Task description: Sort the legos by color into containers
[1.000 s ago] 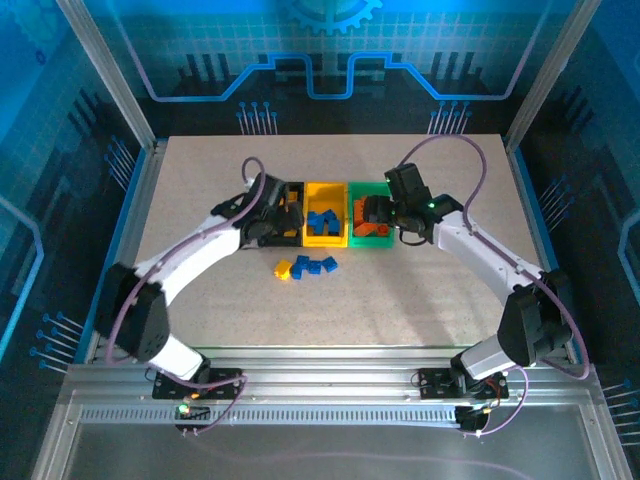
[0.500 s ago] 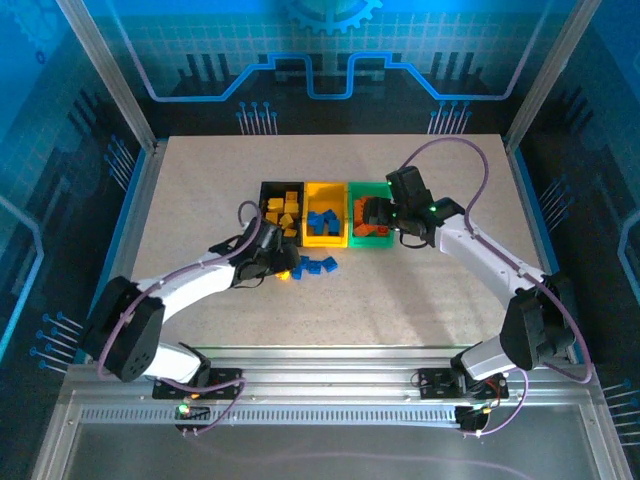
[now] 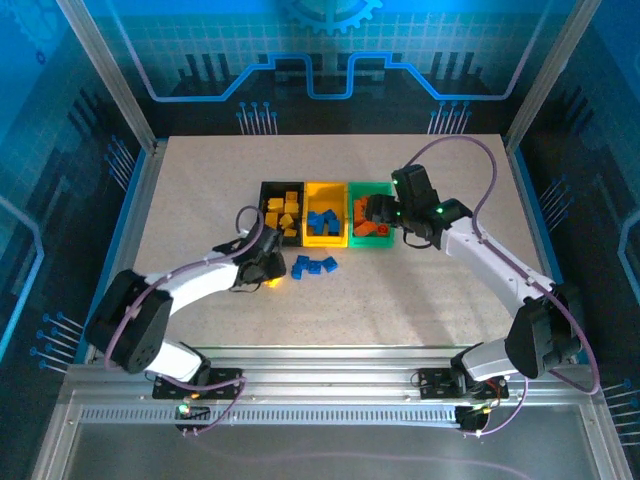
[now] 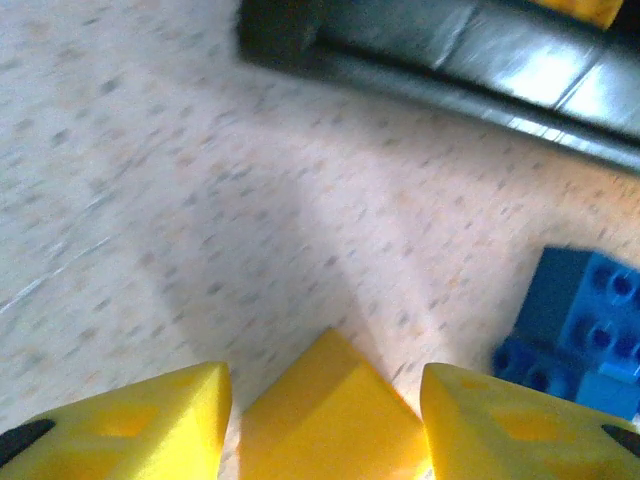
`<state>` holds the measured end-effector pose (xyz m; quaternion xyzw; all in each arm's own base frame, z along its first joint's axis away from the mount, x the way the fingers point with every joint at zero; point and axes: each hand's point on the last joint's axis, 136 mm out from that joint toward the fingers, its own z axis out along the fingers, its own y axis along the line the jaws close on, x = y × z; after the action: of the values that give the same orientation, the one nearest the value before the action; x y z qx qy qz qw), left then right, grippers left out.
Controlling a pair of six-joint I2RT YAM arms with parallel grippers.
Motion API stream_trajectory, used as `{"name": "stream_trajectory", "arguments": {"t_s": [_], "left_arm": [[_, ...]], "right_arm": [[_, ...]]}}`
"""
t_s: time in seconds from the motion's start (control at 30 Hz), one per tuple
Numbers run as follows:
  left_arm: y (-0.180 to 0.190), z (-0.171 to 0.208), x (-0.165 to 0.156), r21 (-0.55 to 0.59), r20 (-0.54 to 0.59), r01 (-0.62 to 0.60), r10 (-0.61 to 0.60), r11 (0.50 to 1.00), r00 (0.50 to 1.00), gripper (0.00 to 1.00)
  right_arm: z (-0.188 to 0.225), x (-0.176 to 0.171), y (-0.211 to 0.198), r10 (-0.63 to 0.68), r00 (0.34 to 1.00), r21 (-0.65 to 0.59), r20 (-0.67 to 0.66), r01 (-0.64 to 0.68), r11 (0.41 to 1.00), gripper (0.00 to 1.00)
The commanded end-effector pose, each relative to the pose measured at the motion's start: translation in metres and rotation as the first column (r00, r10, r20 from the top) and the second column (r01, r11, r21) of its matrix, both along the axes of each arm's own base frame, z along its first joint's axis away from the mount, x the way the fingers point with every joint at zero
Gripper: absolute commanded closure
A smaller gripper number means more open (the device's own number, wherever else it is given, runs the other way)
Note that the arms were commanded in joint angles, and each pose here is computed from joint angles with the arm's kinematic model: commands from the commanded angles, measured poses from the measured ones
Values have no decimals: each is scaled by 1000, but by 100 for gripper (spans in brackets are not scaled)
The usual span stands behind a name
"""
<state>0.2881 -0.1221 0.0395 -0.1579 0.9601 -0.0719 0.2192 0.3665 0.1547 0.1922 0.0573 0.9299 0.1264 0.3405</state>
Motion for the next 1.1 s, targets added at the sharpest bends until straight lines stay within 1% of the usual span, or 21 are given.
{"name": "stream_trajectory", "arguments": {"t_s": [0.0,0.07,0.13,0.17,0.3,0.37,0.47,0.5,0.57,0.73,0.77,0.83,0.97,1.07], "left_arm": [[25,-1,-32,50,-49,-41,44,998,998,46],[22,7,-35,11,-23,-33,33,999,999,38],[9,16,-32,-46,10,19,-18,999,1000,22],[4,18,-31,-52,12,40,-40,998,999,19],[-1,5,-28,-4,-47,81,-81,997,996,12],[0,-5,-28,17,-77,79,-77,997,994,5],[-2,-15,-23,26,-97,66,-63,998,993,3],[-2,-18,-22,28,-100,60,-57,998,993,4],[-2,-21,-19,35,-100,54,-51,998,994,9],[-1,-22,-16,52,-93,57,-52,997,994,37],[-1,-21,-15,51,-89,61,-56,997,994,39],[-3,-19,-12,48,-83,61,-57,997,995,48],[-5,-9,-12,43,-70,67,-64,997,996,55],[-6,10,-11,29,-34,70,-69,997,997,56]], "right_arm": [[5,1,-6,-17,1000,15,19,17,1000,20],[4,2,-4,-16,1000,21,18,15,1000,20],[1,3,-2,-14,1000,27,13,14,1000,20],[0,3,-2,-13,1000,31,10,13,999,20],[-6,2,-1,-15,1000,34,-2,15,999,20],[-8,1,-2,-17,1000,32,-4,17,999,20],[-9,0,-3,-20,1000,28,-5,20,999,20],[-9,-1,-4,-20,1000,27,-5,20,999,20],[-8,-1,-5,-23,1000,25,0,23,999,20],[-5,-1,-6,-23,1000,25,5,23,999,20],[-5,-2,-6,-21,1000,25,6,21,999,20],[-5,-1,-6,-23,1000,26,6,23,999,20],[-6,-1,-6,-24,1000,27,3,24,999,20],[-4,-1,-6,-23,1000,30,6,22,999,20]]}}
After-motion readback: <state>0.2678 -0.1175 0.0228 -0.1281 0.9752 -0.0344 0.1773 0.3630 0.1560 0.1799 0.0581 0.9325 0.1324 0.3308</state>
